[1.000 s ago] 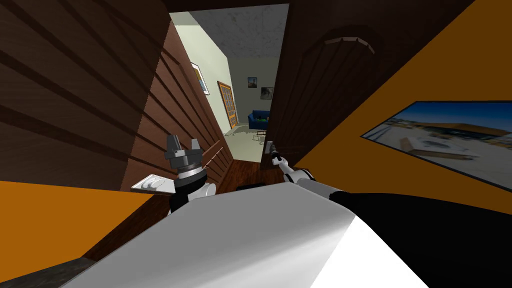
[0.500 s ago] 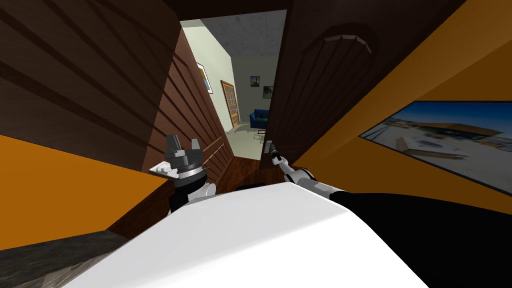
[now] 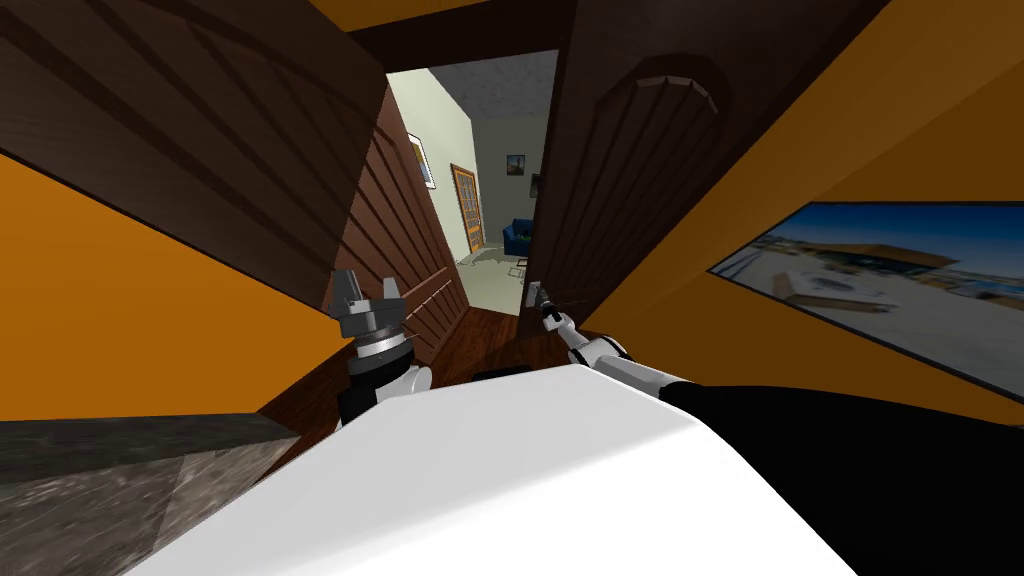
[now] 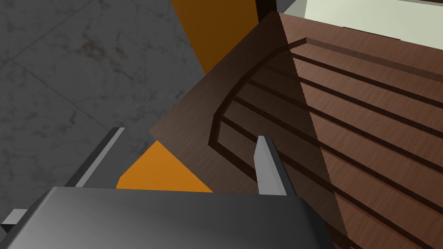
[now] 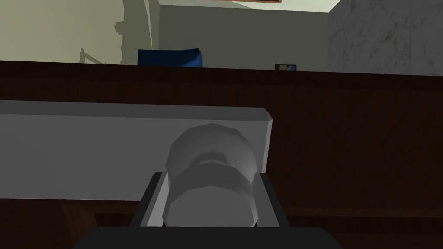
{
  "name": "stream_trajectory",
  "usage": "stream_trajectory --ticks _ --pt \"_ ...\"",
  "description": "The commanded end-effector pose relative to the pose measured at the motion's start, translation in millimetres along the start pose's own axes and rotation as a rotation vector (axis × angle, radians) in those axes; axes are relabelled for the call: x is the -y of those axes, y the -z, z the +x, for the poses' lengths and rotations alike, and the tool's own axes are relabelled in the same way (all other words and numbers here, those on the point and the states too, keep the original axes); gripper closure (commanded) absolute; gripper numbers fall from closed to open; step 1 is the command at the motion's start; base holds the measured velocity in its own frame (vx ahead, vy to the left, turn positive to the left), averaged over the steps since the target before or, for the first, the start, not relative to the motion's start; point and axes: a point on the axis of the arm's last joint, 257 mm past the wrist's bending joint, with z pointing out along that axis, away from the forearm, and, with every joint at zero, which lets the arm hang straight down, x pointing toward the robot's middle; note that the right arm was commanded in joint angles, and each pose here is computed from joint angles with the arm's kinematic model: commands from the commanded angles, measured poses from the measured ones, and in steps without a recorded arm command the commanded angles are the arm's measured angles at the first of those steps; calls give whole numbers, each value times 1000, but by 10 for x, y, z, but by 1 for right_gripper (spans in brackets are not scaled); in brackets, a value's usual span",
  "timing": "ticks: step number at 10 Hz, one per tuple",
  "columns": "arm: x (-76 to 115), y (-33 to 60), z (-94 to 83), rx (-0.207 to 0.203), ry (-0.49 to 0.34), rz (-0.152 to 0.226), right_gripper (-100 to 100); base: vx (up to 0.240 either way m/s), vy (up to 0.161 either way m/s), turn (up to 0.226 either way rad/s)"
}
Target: Pull the door open
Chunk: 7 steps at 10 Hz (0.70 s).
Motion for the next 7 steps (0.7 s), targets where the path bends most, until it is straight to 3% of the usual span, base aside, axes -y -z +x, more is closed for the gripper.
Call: stream_trajectory --ticks 1,7 --pt "0 0 0 0 0 0 100 -104 -54 35" --pt "4 14 281 -92 -1 0 100 -185 -116 77"
